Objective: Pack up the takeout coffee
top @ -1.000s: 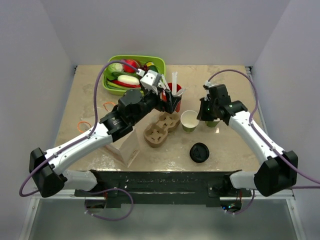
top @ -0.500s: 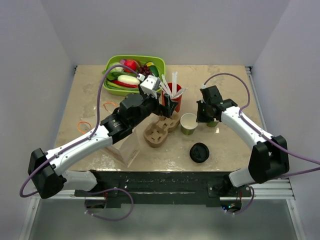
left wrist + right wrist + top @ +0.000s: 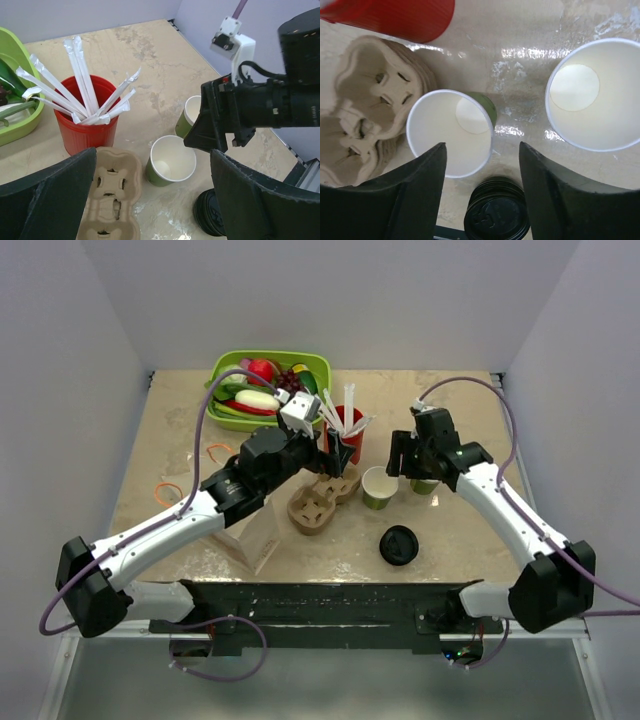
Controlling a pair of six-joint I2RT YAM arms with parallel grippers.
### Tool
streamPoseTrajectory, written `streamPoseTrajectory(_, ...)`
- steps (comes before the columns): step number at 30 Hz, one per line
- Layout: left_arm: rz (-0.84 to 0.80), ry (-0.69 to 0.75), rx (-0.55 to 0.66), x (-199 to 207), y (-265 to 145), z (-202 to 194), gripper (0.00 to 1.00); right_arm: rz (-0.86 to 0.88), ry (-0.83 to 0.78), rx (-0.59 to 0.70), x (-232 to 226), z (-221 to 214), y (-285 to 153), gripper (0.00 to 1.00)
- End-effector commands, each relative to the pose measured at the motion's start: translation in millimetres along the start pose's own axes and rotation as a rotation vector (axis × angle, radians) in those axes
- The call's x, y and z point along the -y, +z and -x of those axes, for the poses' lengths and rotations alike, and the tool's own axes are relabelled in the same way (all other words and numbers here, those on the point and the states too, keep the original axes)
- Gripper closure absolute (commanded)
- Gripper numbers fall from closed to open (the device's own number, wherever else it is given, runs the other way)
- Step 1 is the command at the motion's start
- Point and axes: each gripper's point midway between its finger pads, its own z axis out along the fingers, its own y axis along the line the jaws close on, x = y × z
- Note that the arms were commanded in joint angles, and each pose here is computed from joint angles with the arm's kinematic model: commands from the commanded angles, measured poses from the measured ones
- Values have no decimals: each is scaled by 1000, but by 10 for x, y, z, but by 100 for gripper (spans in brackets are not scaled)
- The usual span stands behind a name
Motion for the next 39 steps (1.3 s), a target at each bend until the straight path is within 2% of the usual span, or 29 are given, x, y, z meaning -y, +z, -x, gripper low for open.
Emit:
streamPoseTrajectory(1, -34, -31, 56, 69, -107, 192, 0, 59, -56, 165, -101, 360, -375, 30)
streamPoseTrajectory(4, -31, -29, 52, 59, -141, 186, 0, 111, -80, 212, -156, 364, -527, 29)
streamPoseTrajectory(6, -4, -29, 44, 15, -155, 176, 1, 113, -55, 171, -139, 221, -557, 29)
streamPoseTrajectory(9, 42, -40, 47, -67, -204, 197, 0, 74, -35, 42, -92, -185, -579, 31)
streamPoseTrajectory(11, 75, -39, -1, -146, -248, 56, 1, 65, -50, -41, -86, -524, -596, 33)
streamPoseTrajectory(16, 89, -43, -56, -190, -250, -128, 0, 70, -131, -184, -152, -1201, -568, 46)
streamPoseTrajectory(19, 91, -24, -69, -201, -244, -151, 0, 109, -96, -194, -218, -1335, -528, 60)
streamPoseTrajectory(24, 64, -17, -76, -159, -274, -154, 0, 165, -71, -206, -367, -1374, -448, 67)
streamPoseTrajectory(26, 58, -21, -62, -152, -282, -141, 0, 138, -73, -212, -326, -1410, -370, 75)
streamPoseTrajectory(39, 62, -9, -81, -175, -269, -211, 0, 101, -71, -296, -321, -1535, -228, 78)
